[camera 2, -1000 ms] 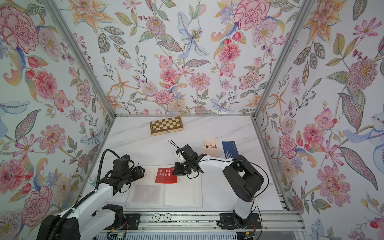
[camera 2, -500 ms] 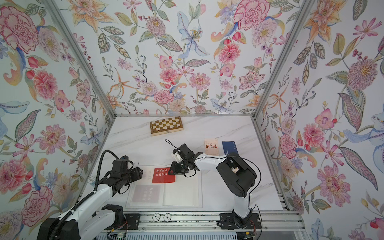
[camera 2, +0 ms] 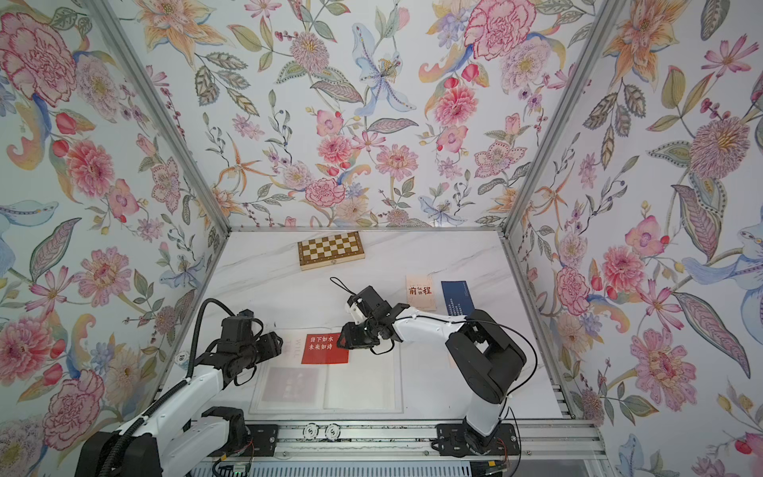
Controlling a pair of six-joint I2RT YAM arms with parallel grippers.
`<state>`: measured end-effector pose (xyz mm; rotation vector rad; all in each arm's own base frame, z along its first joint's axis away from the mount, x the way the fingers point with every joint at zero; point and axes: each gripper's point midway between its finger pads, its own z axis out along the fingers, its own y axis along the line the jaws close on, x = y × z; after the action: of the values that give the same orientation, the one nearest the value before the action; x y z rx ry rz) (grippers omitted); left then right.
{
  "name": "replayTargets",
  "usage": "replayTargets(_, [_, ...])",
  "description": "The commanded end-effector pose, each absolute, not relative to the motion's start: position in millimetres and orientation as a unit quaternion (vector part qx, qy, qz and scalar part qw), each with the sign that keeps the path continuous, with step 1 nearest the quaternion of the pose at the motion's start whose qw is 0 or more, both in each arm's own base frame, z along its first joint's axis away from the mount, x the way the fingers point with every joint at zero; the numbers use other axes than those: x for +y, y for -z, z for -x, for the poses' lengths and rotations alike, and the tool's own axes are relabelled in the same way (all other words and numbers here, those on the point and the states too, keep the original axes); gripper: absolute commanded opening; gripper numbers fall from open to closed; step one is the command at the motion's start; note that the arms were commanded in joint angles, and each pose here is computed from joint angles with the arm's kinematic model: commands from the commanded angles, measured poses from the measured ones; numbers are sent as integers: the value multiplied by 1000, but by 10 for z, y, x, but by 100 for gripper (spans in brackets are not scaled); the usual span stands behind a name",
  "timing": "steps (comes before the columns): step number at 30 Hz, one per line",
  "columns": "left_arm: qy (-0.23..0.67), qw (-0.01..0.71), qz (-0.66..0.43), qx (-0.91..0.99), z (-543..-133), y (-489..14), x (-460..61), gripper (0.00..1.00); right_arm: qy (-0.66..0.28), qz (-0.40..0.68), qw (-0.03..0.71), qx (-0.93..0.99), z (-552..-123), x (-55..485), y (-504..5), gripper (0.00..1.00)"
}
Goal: Place the photos into the photo albums
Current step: Insert the photo into the photo album.
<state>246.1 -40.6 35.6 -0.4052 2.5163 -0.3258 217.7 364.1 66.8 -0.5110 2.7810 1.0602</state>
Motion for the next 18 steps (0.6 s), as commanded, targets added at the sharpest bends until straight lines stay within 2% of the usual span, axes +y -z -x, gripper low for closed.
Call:
replayTargets(1, [129,283,145,939,-2476,-369,-411,67,-334,165,55,926,-2148,3638,-631,45])
replayTargets(18, [150,283,150,935,-2482,-368,-416,67,-351,186,42,917,-2205,4198,-643,45])
